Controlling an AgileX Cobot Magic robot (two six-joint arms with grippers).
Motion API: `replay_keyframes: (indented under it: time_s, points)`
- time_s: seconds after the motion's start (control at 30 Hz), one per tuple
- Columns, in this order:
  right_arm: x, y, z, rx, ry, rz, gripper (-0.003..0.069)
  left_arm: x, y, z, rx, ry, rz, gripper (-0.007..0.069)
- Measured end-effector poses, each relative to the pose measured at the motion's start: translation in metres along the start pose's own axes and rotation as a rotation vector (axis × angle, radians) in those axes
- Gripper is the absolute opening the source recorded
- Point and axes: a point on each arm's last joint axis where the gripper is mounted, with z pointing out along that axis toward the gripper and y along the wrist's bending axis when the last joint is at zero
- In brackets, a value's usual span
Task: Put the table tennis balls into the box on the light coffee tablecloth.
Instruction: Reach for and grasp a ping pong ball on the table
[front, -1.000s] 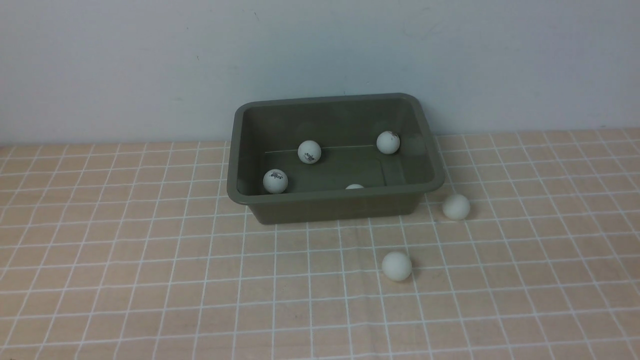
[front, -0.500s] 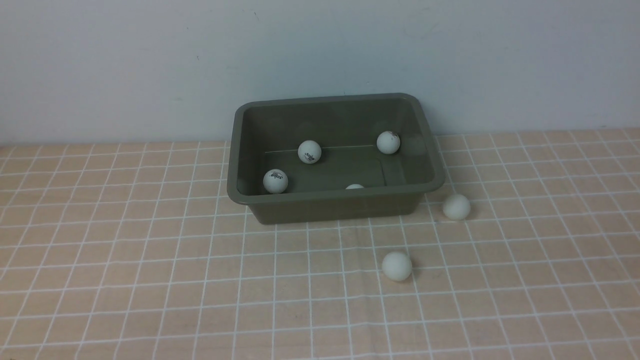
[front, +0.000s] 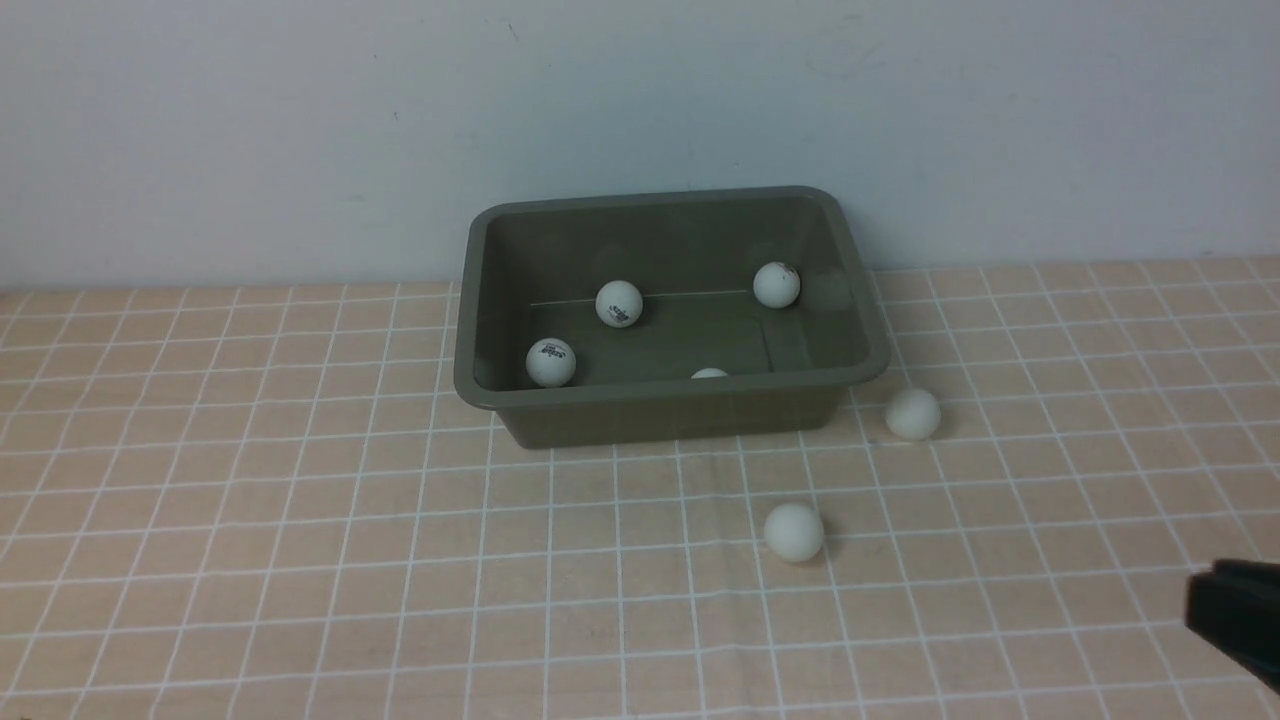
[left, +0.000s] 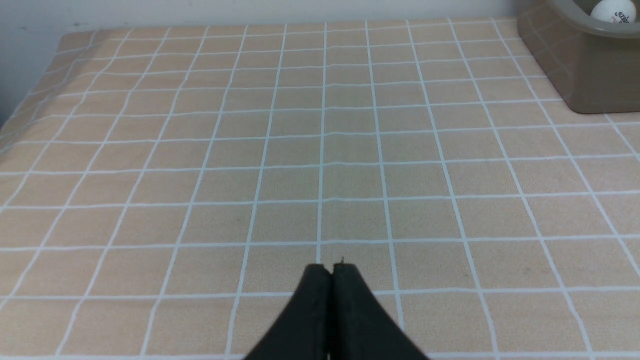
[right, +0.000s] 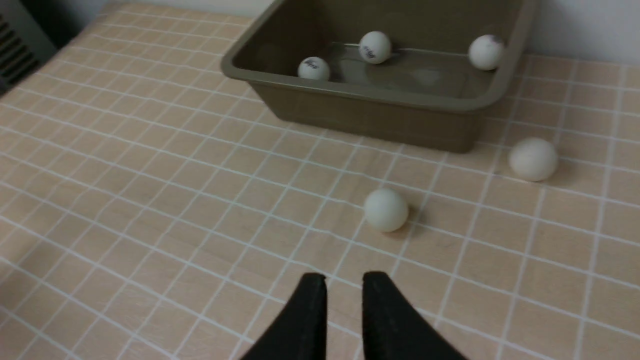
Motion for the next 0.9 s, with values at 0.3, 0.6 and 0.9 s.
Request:
replay_keyframes:
  time_s: [0.3,0.6,0.9]
  points:
    - [-0.004,-0.042,0.06,-0.01,0.137,-0.019,0.0452,0.0,0.0,0.0,0.0,0.0,0.0,-0.0069]
    - [-0.03,-0.068,0.096,-0.045,0.206,-0.055,0.0498,0.0,0.0,0.0,0.0,-0.001,0.0,-0.0069]
    - [-0.082,-0.051,0.092,-0.304,0.202,-0.197,0.0453,0.0,0.0,0.0,0.0,-0.001,0.0,-0.0069]
